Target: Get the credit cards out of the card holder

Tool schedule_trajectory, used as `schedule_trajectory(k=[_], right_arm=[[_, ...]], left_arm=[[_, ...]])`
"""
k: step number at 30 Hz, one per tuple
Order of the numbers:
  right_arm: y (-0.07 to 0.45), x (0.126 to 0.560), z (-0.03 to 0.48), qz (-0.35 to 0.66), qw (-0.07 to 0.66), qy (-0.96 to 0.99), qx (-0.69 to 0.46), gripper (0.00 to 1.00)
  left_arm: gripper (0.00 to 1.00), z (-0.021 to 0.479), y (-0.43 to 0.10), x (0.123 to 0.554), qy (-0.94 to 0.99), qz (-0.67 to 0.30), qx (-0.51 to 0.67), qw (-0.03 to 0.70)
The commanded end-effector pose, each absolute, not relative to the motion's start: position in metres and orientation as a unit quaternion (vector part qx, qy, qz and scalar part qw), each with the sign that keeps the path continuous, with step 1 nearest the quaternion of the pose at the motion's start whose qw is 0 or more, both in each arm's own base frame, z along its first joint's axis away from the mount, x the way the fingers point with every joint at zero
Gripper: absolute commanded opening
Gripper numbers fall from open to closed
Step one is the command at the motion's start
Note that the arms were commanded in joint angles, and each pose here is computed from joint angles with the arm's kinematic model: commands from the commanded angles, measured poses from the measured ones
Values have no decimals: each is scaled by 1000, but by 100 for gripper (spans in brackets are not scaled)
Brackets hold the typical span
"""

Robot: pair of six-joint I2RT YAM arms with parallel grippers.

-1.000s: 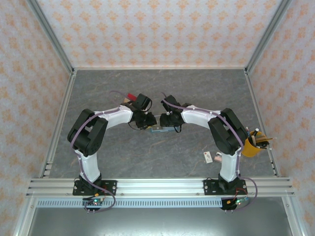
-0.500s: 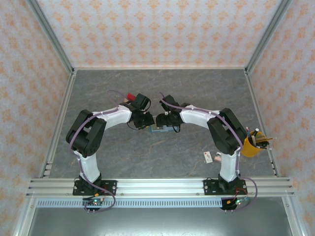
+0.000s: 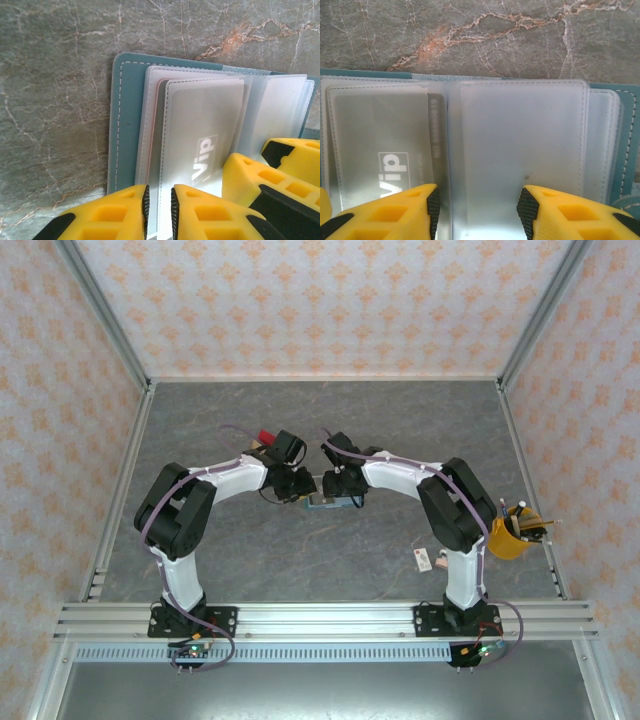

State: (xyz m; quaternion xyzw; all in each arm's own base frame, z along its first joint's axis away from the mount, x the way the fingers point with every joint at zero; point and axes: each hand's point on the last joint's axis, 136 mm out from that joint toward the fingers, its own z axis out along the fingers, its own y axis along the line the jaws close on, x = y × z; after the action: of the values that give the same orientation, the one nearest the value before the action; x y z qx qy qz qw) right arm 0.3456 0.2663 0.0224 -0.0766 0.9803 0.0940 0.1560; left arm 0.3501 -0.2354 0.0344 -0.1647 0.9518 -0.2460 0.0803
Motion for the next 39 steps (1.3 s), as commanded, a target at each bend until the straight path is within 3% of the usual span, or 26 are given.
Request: schedule_trajectory(k=[1, 8, 16, 31, 39], right_arm=[[214, 308, -43, -15, 59, 996, -70, 49], [217, 308, -43, -6, 57, 996, -70, 48], [218, 307, -42, -2, 56, 996, -69, 47], [227, 306, -35, 65, 47, 995, -54, 44], [242, 324, 20, 130, 99, 986, -27, 44]], left_arm=[[23, 38, -235, 352, 949, -255, -164, 83], [24, 32, -244, 352, 948, -270, -158, 63], [24, 9, -231, 345, 959, -221, -171, 39], [21, 23, -264, 357, 937, -322, -128, 42], [20, 35, -265, 360, 928, -346, -123, 59]])
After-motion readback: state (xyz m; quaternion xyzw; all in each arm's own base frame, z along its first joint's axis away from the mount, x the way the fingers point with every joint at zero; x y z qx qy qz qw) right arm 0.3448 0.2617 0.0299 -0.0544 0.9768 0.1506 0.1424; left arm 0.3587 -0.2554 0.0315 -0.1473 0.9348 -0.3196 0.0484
